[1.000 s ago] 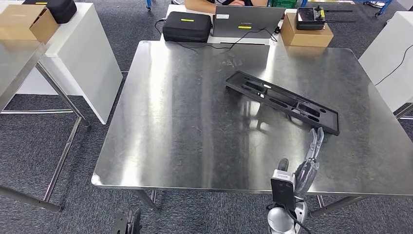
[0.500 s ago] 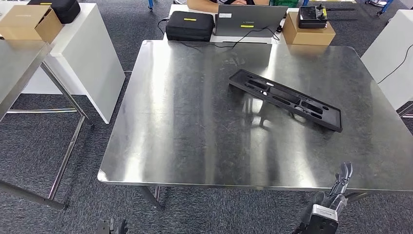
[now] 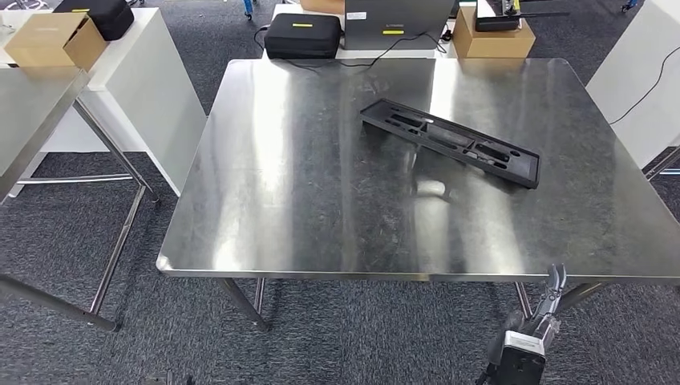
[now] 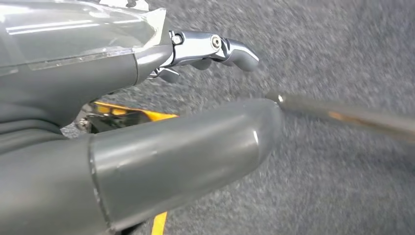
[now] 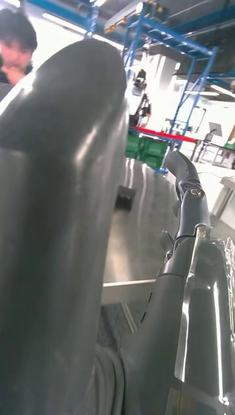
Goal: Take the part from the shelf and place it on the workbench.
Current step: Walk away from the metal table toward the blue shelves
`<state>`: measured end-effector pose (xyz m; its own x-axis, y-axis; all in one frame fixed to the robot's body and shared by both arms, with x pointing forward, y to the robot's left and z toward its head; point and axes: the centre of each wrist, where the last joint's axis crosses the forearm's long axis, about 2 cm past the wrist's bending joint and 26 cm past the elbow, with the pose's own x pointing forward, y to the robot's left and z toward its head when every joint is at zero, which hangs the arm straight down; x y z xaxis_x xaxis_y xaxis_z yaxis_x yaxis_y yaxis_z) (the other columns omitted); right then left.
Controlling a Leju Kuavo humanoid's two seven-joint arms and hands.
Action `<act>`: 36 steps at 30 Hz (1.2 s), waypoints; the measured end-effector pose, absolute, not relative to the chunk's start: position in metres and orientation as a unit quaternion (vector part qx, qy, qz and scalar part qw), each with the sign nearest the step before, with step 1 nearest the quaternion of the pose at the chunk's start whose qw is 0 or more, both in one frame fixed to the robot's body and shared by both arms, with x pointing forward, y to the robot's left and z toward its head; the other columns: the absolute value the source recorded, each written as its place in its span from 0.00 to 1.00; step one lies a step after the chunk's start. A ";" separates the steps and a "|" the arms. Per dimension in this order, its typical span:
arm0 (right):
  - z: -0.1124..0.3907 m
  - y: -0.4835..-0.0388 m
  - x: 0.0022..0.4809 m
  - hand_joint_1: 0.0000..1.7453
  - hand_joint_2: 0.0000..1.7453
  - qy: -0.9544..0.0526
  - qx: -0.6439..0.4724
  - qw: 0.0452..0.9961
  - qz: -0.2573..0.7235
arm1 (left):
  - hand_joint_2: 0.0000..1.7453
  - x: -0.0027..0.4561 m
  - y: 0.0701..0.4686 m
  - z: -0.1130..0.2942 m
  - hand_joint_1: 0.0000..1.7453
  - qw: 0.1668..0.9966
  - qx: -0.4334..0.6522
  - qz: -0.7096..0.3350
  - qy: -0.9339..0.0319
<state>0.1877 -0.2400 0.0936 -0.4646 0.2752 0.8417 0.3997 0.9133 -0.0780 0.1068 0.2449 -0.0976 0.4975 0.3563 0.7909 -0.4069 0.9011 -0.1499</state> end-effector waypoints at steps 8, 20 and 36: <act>0.090 -0.237 0.187 0.00 0.00 -0.850 -0.196 0.486 -0.063 | 0.00 0.108 0.248 -0.098 0.00 0.863 0.036 0.222 -0.452; 0.051 -0.230 0.201 0.00 0.00 -0.800 -0.237 0.552 -0.002 | 0.00 0.103 0.254 -0.099 0.00 0.866 0.077 0.243 -0.430; -0.096 -0.258 0.090 0.00 0.00 -0.102 -0.307 0.945 0.054 | 0.00 0.063 0.267 -0.108 0.00 0.861 0.143 0.423 -0.242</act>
